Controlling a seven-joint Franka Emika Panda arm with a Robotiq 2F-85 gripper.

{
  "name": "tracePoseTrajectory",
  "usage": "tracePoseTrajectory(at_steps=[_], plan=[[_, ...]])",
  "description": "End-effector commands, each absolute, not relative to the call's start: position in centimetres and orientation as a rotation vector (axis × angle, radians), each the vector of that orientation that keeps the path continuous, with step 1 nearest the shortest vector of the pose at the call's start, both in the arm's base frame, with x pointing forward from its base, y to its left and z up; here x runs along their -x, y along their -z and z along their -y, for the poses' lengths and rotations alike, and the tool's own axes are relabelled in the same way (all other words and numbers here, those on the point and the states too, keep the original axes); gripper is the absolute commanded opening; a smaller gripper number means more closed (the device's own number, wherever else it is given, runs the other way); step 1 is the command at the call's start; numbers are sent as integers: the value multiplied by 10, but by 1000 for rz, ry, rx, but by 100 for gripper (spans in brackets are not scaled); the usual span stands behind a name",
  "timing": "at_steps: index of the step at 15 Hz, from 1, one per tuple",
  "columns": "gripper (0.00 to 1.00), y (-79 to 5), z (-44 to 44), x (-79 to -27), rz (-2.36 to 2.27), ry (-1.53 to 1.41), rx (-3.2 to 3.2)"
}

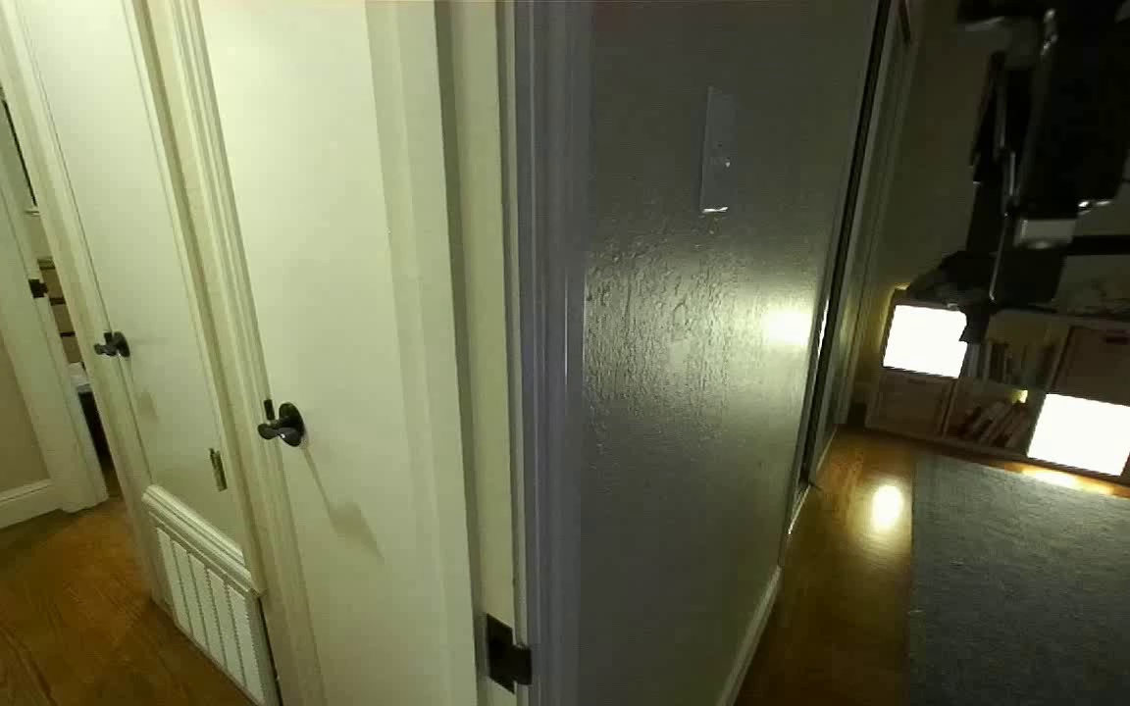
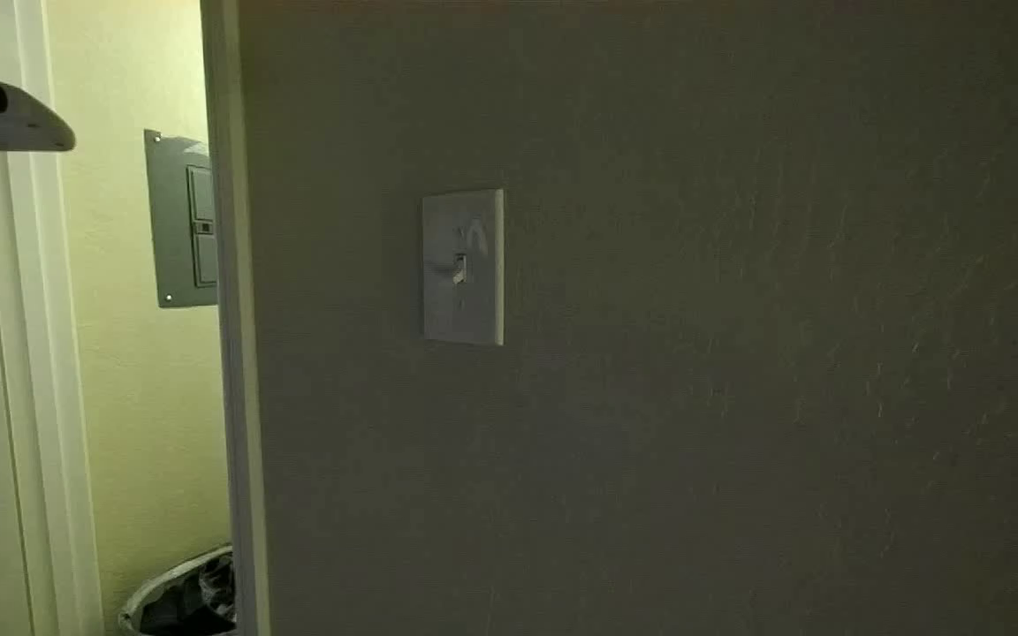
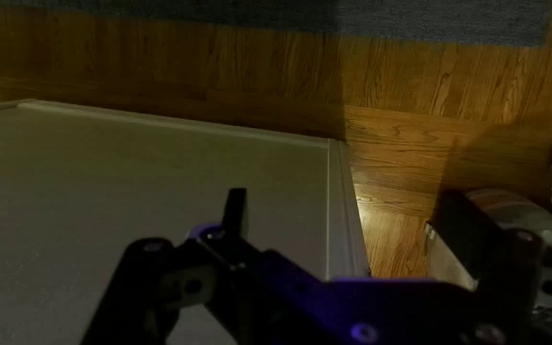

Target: Turn on the light

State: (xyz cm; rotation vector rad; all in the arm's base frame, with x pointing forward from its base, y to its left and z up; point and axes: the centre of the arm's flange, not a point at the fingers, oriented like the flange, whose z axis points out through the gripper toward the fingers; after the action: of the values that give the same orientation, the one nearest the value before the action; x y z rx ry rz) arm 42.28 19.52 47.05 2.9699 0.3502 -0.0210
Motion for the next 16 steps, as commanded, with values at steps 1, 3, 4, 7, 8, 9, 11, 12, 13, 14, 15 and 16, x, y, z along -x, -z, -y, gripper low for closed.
tracePoseTrajectory(at_steps=[1,3,4,7,8,9,11,12,13,14,15,16], plan=[[100,-471,-195,-423,-350,20,-2970],[100,-471,-195,-423,-350,19,-2970],[100,-471,-195,-423,-350,19,-2970],[100,-471,-195,-423,-350,19,-2970],[100,-471,-195,-423,-350,19,-2970],[100,-471,-194,-423,-353,13,-2970],[100,-470,-189,-424,-355,-1,-2976],[100,-470,-185,-425,-351,-13,-2976],[100,-469,-181,-425,-339,-16,-2980],[100,-467,-174,-426,-332,-20,-2986],[100,-466,-166,-427,-325,-30,-3001],[100,-465,-158,-429,-313,-42,-3017]])
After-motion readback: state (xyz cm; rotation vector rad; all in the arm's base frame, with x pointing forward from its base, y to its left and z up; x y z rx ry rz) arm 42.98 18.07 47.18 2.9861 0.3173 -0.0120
